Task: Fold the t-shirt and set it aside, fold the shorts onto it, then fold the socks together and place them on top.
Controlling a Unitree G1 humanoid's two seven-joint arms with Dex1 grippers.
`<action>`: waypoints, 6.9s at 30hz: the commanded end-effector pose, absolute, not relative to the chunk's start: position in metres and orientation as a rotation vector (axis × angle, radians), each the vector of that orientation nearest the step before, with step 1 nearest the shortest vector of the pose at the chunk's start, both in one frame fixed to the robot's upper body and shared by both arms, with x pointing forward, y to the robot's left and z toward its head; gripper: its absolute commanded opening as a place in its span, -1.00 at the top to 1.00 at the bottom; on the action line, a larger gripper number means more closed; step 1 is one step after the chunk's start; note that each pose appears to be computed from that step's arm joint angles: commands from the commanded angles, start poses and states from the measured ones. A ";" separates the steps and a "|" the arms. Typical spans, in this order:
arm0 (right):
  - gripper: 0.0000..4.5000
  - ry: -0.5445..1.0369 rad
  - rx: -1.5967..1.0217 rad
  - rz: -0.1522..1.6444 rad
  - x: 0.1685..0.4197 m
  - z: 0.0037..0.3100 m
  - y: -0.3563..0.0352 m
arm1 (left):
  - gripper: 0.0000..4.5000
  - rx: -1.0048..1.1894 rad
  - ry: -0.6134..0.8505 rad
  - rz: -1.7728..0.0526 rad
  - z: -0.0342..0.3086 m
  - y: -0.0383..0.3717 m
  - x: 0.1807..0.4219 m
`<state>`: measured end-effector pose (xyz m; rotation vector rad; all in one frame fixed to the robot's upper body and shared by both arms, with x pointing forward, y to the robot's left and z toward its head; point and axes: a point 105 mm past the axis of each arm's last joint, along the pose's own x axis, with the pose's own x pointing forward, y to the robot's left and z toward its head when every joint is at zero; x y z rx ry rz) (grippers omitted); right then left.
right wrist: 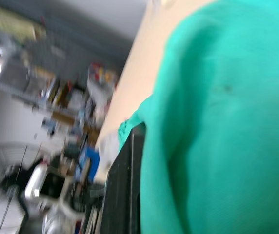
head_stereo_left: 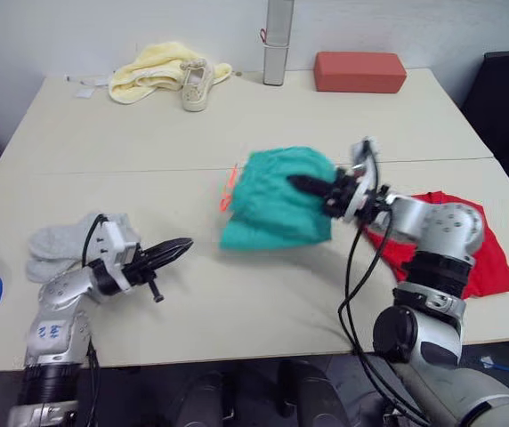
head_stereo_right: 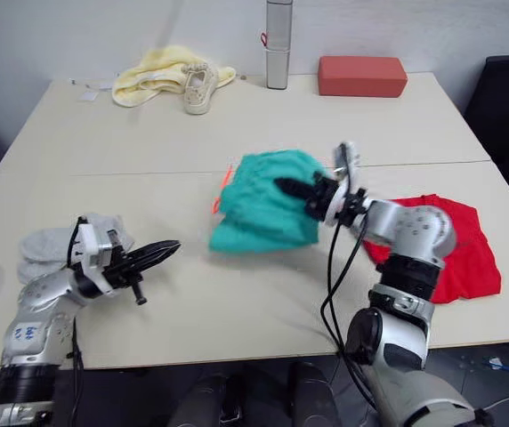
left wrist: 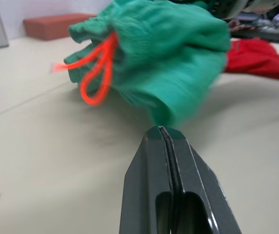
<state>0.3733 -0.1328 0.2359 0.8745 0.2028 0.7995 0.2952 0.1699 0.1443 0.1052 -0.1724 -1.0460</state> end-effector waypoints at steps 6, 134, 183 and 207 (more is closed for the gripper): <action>0.99 -0.245 0.952 0.406 0.348 0.292 -0.242 | 1.00 0.056 -0.174 -1.157 0.142 0.145 0.299; -1.00 -0.400 -0.276 1.330 0.214 0.179 -0.146 | -0.97 -0.996 0.336 0.240 0.124 0.311 0.283; -1.00 -0.271 -0.358 1.113 0.206 0.182 -0.178 | 0.98 -0.841 0.616 -0.486 0.115 0.092 0.317; -1.00 -0.118 -0.218 1.058 0.178 0.156 -0.177 | -0.43 -0.577 0.629 -0.815 0.104 0.082 0.280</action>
